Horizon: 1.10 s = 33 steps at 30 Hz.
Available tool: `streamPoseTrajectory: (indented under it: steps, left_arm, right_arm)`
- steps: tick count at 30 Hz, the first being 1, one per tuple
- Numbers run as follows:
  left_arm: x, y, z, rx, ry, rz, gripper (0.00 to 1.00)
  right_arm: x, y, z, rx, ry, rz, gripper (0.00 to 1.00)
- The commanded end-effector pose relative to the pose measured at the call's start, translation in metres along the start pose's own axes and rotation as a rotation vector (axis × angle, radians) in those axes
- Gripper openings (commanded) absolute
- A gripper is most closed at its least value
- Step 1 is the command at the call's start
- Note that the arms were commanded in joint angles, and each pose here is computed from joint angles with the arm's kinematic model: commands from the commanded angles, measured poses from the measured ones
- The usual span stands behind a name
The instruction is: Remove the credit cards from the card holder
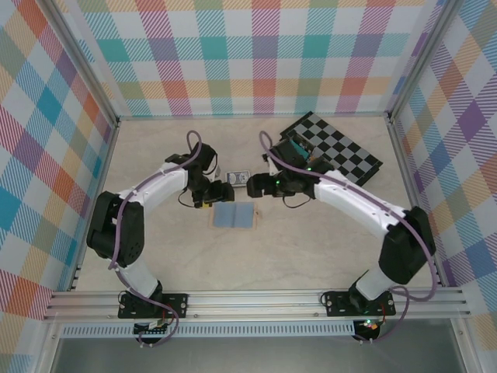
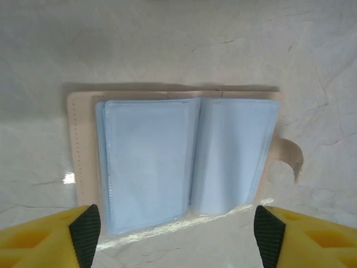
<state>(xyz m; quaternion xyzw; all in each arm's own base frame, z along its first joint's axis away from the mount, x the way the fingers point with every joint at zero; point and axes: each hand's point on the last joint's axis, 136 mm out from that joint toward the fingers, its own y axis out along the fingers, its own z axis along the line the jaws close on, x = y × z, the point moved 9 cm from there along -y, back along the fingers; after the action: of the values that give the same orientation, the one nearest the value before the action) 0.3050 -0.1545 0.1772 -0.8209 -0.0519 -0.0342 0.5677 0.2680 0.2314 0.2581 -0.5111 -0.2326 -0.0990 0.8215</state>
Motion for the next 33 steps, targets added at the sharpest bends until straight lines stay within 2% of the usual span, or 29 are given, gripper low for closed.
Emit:
streamPoseTrajectory:
  steps: [1, 2, 4, 9, 15, 19, 24, 27, 33]
  left_arm:
    - [0.001, -0.047, 0.002, 0.082, 0.039, -0.119, 0.88]
    - [0.001, -0.057, 0.005, 0.111, 0.044, -0.155, 0.93]
    - [0.001, -0.076, 0.011, 0.167, 0.041, -0.239, 1.0]
    - [-0.012, -0.124, 0.031, 0.287, 0.019, -0.504, 1.0]
    - [-0.029, -0.145, 0.059, 0.335, -0.043, -0.765, 1.0]
    - [-0.036, -0.135, 0.085, 0.419, -0.139, -0.888, 1.0]
    - [-0.039, -0.109, 0.113, 0.499, -0.239, -0.896, 1.0]
    - [-0.035, -0.095, 0.119, 0.525, -0.208, -0.892, 1.0]
    - [-0.029, -0.065, 0.134, 0.564, -0.126, -0.987, 1.0]
  right_arm:
    - [0.011, -0.04, -0.024, -0.172, -0.003, -0.17, 0.94]
    - [0.013, -0.05, -0.029, -0.213, -0.015, -0.215, 0.99]
    - [0.016, -0.066, -0.042, -0.301, -0.021, -0.292, 1.0]
    - [0.017, -0.1, -0.087, -0.47, 0.061, -0.448, 1.0]
    - [0.004, -0.116, -0.128, -0.573, 0.1, -0.623, 1.0]
    - [-0.01, -0.111, -0.157, -0.644, 0.122, -0.666, 1.0]
    - [-0.027, -0.091, -0.179, -0.671, 0.072, -0.622, 1.0]
    - [-0.036, -0.074, -0.191, -0.691, 0.06, -0.604, 1.0]
    - [-0.05, -0.04, -0.22, -0.697, 0.116, -0.588, 1.0]
